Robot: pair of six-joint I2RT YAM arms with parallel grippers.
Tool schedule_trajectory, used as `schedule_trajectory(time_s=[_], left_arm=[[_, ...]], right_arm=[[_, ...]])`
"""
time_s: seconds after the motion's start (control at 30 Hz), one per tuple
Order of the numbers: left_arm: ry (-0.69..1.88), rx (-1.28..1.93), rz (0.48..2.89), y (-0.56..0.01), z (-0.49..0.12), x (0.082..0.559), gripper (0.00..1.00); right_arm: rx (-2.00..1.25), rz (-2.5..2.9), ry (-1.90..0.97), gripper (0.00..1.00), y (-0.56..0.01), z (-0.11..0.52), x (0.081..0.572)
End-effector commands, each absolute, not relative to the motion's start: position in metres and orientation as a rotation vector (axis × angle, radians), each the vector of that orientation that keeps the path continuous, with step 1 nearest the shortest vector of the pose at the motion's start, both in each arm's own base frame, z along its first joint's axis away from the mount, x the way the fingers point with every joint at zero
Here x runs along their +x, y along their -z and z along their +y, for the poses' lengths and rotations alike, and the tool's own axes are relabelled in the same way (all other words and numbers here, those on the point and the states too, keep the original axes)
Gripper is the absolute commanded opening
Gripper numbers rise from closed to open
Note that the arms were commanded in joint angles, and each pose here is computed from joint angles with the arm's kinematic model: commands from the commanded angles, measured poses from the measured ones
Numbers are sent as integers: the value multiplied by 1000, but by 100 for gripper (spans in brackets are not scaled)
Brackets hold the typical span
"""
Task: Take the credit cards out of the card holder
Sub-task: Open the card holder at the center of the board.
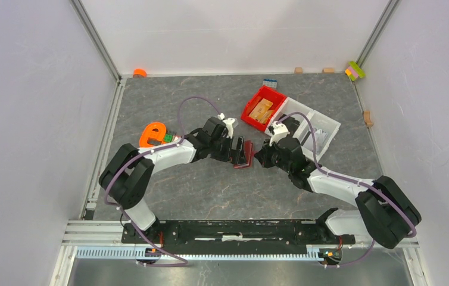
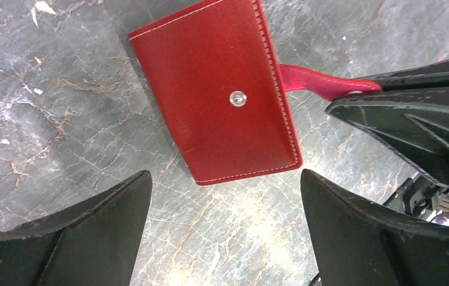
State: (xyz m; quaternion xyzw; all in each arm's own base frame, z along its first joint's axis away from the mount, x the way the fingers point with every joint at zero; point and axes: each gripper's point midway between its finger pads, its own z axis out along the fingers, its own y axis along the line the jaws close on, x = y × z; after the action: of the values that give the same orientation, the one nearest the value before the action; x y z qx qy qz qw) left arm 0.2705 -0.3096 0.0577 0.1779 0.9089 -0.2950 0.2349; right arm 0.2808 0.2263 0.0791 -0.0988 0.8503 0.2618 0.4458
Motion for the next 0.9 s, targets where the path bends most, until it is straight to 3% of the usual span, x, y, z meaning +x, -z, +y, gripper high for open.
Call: schedule_trajectory(time_s=[0.0,0.5,0.87], left_arm=[[868,552,2334,-92,-320,278,100],[820,588,2354,-86,-323,277,97],[707,530,2429,-71,-313,286,74]], right_arm=[[-299,2004,-707,8,-103,239,282],[-389,1942,-750,9,-116,256,273],[-347,1957,-686,8,-114,247,277]])
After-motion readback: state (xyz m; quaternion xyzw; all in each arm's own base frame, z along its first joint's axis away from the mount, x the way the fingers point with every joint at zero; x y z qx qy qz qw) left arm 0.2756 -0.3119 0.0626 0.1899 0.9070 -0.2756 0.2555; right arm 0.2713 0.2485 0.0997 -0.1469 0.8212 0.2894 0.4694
